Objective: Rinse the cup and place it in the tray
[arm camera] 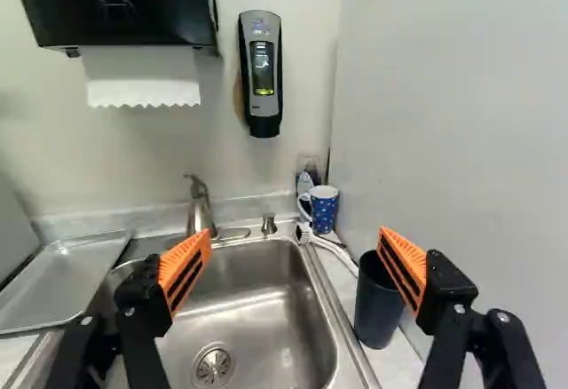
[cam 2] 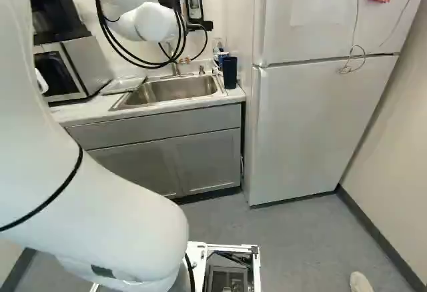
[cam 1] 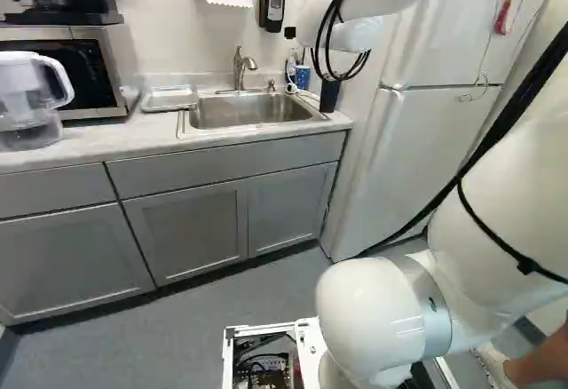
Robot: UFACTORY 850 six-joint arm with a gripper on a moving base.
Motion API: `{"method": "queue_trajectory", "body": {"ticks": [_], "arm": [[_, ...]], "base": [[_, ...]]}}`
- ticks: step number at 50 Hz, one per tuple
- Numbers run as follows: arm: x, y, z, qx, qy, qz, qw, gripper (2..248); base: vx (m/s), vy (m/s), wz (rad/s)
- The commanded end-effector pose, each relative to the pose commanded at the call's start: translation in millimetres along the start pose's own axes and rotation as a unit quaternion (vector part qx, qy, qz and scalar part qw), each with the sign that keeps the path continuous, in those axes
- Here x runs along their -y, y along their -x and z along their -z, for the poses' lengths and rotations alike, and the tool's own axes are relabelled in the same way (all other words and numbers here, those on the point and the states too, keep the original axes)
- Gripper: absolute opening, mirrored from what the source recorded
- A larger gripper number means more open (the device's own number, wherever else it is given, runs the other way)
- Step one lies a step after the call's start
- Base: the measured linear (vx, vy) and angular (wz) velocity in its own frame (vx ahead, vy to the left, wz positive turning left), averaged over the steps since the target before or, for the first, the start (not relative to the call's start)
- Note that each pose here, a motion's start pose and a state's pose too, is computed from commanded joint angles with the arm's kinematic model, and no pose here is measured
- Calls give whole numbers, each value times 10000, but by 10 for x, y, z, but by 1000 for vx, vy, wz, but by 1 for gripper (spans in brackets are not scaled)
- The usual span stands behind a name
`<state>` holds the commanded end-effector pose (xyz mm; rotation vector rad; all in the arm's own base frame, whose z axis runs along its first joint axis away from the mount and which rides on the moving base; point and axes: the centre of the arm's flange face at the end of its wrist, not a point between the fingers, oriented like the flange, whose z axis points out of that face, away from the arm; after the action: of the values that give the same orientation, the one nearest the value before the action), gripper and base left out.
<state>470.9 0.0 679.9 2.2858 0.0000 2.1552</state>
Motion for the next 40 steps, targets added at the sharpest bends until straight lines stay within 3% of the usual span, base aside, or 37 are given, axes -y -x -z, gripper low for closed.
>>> {"method": "queue_trajectory", "body": {"ticks": [40], "arm": [[0,0,0,0,0,0,10000,247]], "base": [[143,110,-38]]}}
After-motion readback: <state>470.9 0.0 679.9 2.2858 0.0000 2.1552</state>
